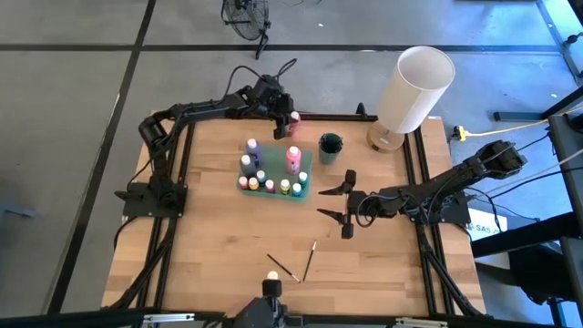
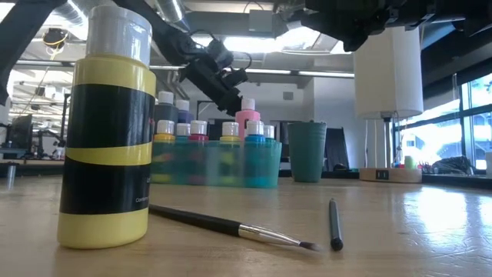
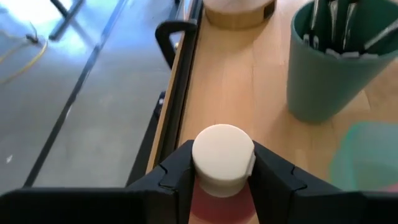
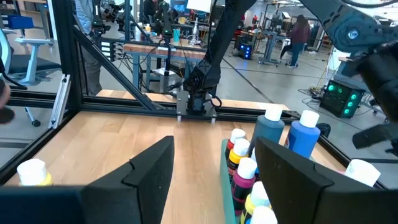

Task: Pick & Place Paint Supplies
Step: Put the big dark pink paint bottle into the green bin

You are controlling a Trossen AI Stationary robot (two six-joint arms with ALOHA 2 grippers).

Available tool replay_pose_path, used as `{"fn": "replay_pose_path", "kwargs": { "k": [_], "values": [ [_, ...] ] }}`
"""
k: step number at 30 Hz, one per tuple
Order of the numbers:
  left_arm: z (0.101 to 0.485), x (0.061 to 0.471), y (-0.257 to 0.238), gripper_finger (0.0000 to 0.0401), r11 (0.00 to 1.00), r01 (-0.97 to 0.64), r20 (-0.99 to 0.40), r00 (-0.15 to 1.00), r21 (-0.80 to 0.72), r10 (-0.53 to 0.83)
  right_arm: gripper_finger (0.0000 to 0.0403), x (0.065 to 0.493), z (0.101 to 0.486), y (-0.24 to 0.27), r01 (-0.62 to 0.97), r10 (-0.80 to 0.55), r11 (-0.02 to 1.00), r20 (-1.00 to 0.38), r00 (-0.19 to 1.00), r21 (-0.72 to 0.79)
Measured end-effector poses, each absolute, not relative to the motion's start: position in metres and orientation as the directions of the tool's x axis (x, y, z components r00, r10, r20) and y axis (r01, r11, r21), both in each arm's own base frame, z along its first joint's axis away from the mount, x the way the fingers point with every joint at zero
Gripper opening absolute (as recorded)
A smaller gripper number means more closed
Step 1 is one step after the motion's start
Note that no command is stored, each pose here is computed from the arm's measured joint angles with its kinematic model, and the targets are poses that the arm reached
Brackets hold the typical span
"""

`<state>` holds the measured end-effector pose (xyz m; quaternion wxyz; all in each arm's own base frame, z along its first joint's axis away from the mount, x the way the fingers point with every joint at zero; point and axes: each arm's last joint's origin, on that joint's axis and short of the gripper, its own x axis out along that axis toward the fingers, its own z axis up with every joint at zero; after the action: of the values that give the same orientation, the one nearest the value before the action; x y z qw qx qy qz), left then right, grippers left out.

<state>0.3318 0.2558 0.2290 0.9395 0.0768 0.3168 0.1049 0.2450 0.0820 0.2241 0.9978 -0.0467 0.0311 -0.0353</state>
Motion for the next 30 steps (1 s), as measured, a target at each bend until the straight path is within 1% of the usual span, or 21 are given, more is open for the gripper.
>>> {"fn": "replay_pose_path", "kwargs": {
  "k": [2, 7, 11, 14, 17, 19, 21, 24, 28, 30],
  "values": [
    [0.238, 0.328, 0.251, 0.0117, 0.966, -0.161, -0.58, 0.775, 0.204, 0.251, 0.0228, 0.245, 0.224, 0.082, 0.068, -0.073, 0.993, -0.059, 0.996, -0.096],
    [0.284, 0.32, 0.23, 0.0117, 0.955, -0.191, -0.498, 0.82, 0.228, 0.283, 0.0228, 0.245, 0.224, 0.083, 0.063, -0.069, 0.993, -0.062, 0.996, -0.097],
    [0.315, 0.309, 0.203, 0.0117, 0.937, -0.251, -0.489, 0.802, 0.244, 0.342, 0.0228, 0.245, 0.224, 0.083, 0.06, -0.066, 0.994, -0.062, 0.996, -0.097],
    [0.344, 0.294, 0.178, 0.0117, 0.926, -0.3, -0.458, 0.806, 0.228, 0.374, 0.0228, 0.245, 0.224, 0.083, 0.06, -0.066, 0.994, -0.062, 0.996, -0.089],
    [0.365, 0.282, 0.153, 0.0117, 0.925, -0.334, -0.438, 0.815, 0.182, 0.38, 0.0228, 0.245, 0.224, 0.083, 0.06, -0.066, 0.994, -0.062, 0.996, -0.089],
    [0.378, 0.274, 0.14, 0.0117, 0.916, -0.39, -0.406, 0.825, 0.097, 0.394, 0.0228, 0.245, 0.224, 0.083, 0.061, -0.066, 0.994, -0.058, 0.996, -0.087],
    [0.389, 0.265, 0.13, 0.0117, 0.91, -0.412, -0.368, 0.84, 0.046, 0.399, 0.0228, 0.245, 0.225, 0.083, 0.06, -0.065, 0.995, -0.053, 0.996, -0.083],
    [0.389, 0.257, 0.12, 0.0117, 0.909, -0.416, -0.358, 0.847, 0.01, 0.392, 0.0228, 0.244, 0.226, 0.085, 0.049, -0.052, 0.997, -0.045, 0.998, -0.067],
    [0.365, 0.258, 0.11, 0.0117, 0.906, -0.423, -0.393, 0.837, -0.025, 0.381, 0.0228, 0.243, 0.226, 0.088, 0.036, -0.039, 0.997, -0.044, 0.998, -0.061],
    [0.351, 0.259, 0.107, 0.0117, 0.899, -0.438, -0.373, 0.837, -0.018, 0.4, 0.0228, 0.243, 0.226, 0.09, 0.029, -0.031, 0.998, -0.041, 0.999, -0.06]
  ]
}}
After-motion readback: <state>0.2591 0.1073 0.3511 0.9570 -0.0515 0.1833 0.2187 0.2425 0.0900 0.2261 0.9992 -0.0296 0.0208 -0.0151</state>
